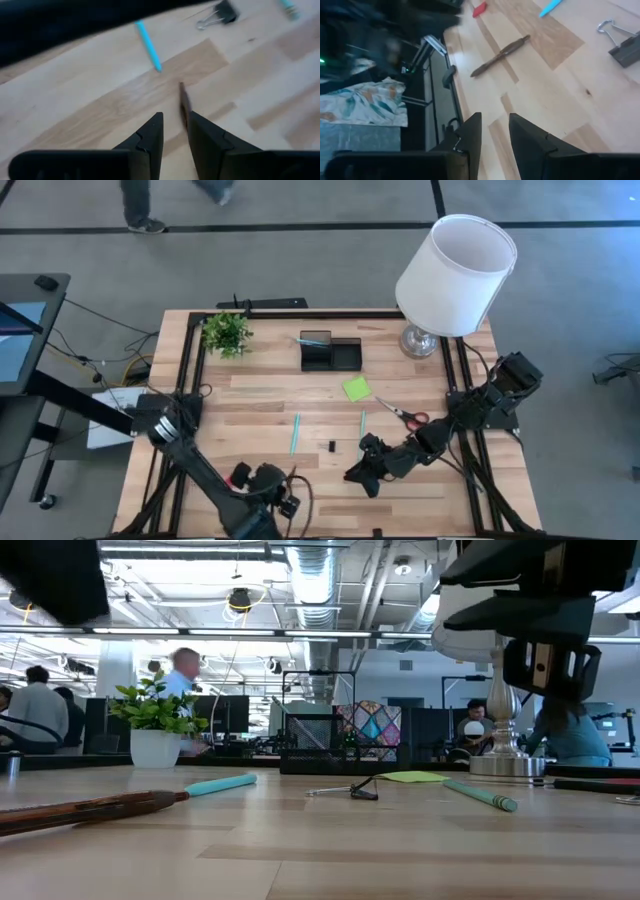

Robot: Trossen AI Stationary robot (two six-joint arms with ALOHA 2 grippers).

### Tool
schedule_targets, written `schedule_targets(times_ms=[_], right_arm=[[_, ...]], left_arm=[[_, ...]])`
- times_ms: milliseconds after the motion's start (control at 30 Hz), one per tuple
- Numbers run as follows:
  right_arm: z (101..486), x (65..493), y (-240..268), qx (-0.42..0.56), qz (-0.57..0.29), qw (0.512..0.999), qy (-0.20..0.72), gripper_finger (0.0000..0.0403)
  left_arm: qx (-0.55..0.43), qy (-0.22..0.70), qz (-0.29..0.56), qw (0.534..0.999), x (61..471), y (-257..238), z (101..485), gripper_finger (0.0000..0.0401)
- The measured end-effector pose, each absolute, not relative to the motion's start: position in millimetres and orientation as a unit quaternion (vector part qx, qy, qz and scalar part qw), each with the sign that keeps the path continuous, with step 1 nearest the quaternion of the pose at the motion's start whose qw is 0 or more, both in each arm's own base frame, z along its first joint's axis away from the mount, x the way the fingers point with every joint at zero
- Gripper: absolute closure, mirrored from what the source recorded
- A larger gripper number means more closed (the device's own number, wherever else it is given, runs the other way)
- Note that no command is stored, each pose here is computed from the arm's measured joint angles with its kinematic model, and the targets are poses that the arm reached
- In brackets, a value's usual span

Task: Pick and place office supplies into organizer
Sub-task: Put the brown pen into the black desk organizer

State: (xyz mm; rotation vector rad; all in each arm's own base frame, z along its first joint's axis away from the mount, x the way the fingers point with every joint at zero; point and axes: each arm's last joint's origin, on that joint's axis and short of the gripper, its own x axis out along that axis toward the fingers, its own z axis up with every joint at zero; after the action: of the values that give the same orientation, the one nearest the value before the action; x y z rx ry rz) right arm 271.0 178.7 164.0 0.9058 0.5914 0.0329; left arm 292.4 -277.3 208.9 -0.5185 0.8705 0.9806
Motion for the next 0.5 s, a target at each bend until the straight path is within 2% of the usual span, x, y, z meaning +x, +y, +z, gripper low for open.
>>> schedule_targets(times_ms=[233, 500], right_arm=[[165.2, 271.5, 179.1, 0.456, 0.011, 0.846, 0.276, 0.031], [165.2, 269.0, 182.8, 0.451, 0.018, 0.847, 0.28, 0.031]], left_arm=[[-0.279, 0.42, 0.445, 0.74, 311.1, -285.9, 174.8, 0.0321], [-0.318, 0.443, 0.451, 0.706, 287.6, -309.4, 170.3, 0.0321]])
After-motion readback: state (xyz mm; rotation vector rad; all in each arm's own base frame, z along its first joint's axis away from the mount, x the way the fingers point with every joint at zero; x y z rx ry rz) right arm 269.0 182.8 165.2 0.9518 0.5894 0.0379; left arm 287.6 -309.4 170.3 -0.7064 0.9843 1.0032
